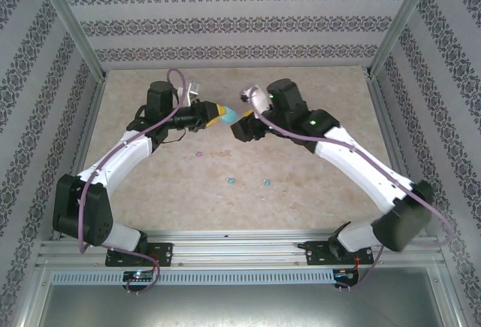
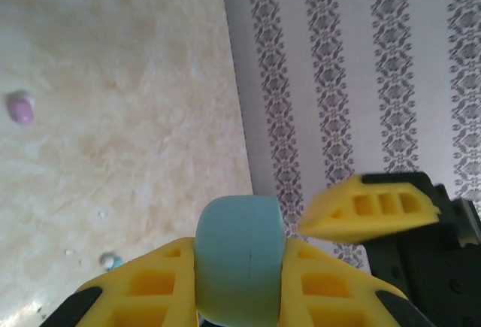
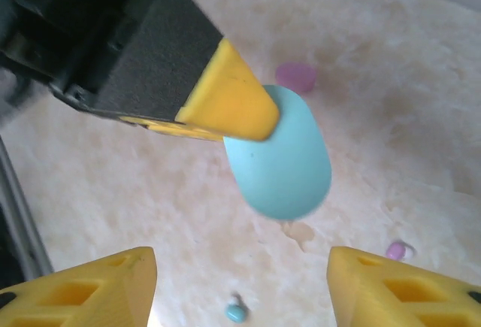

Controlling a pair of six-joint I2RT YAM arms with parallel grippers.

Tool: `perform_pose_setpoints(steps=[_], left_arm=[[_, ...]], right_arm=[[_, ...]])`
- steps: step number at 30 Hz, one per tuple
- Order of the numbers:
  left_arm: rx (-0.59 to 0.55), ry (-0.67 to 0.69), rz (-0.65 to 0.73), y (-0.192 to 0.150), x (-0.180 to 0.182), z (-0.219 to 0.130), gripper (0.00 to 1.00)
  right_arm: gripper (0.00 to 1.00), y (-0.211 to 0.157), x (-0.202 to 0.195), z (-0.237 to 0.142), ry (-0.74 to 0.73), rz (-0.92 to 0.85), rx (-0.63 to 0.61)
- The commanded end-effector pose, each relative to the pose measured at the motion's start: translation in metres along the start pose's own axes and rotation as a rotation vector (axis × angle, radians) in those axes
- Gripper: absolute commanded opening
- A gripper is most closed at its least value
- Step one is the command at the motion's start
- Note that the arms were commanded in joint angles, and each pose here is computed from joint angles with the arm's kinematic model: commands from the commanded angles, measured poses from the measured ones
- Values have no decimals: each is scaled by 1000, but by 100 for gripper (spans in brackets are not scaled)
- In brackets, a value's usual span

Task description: Insert the wireless bluetooth earbuds into the charging case

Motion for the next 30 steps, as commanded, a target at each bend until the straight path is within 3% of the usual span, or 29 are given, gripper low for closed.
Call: perform_pose_setpoints(steps=[1, 4, 7, 16, 30], left_arm=[[-107, -117, 37, 13, -38, -11, 7], [-132, -154, 34, 13, -51, -13, 7], [-140, -188, 23, 10, -61, -14, 7], [-155, -222, -3, -4, -67, -9, 6], [-158, -307, -46, -6, -79, -13, 5]], right_arm=[[60, 22, -13, -16, -14, 337, -180], [60, 26, -26, -21, 5, 548, -292], [60, 39, -25, -22, 103, 650, -358], [56, 65, -10, -9, 316, 761, -397], [53, 43, -8, 11, 326, 826, -327]])
Point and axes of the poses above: each hand's point on the last joint's axis, 136 mm out from that joint toward the fingers, its own z axis out along the fingers, its own x axis along the line the jaws close on, y = z × x, the point moved 1 cm from there along -z, back along the fingers, and after that the axes turned 15 degrees about -z, right-handed, at the moved point
